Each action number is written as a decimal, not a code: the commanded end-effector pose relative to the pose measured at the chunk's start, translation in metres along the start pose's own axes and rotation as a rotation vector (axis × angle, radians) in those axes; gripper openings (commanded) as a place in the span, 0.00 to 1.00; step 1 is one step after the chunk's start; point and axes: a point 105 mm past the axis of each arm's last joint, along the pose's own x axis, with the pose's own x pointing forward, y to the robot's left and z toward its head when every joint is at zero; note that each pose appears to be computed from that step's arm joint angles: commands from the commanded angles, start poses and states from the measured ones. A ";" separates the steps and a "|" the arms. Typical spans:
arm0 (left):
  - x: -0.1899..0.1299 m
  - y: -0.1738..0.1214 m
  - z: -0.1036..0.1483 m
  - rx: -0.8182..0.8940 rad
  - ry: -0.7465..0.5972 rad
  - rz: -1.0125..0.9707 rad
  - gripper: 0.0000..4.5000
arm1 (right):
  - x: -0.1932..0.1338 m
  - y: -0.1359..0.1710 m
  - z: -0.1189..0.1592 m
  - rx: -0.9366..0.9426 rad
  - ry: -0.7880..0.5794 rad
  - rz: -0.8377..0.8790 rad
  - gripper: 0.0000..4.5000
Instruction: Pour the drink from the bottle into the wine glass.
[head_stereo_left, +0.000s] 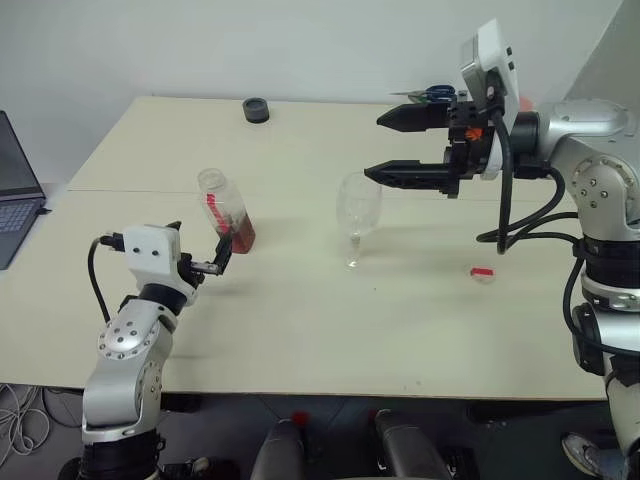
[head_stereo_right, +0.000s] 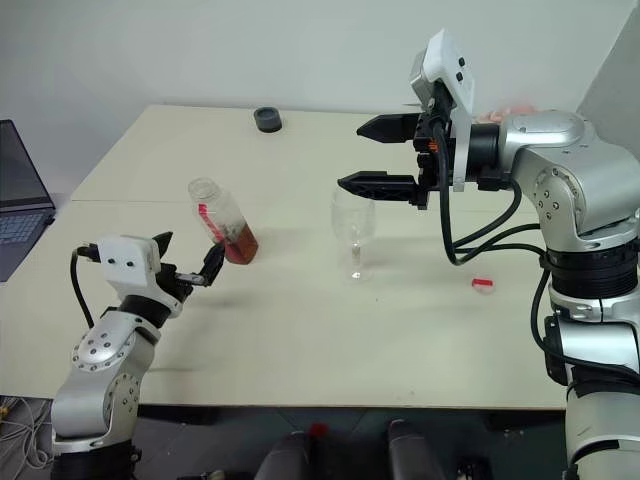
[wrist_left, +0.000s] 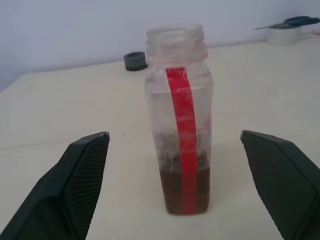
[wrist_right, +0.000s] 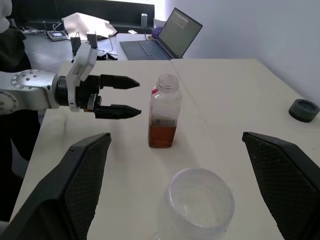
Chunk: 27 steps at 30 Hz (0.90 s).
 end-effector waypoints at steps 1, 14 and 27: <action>0.006 0.003 0.009 0.039 -0.015 -0.025 1.00 | 0.001 0.006 0.014 -0.029 -0.028 0.023 1.00; 0.042 0.007 0.006 0.059 -0.015 -0.127 1.00 | 0.004 0.009 0.009 -0.034 -0.014 0.019 1.00; 0.065 0.003 0.012 0.011 -0.077 -0.172 0.87 | 0.004 0.009 0.003 -0.031 0.015 0.007 1.00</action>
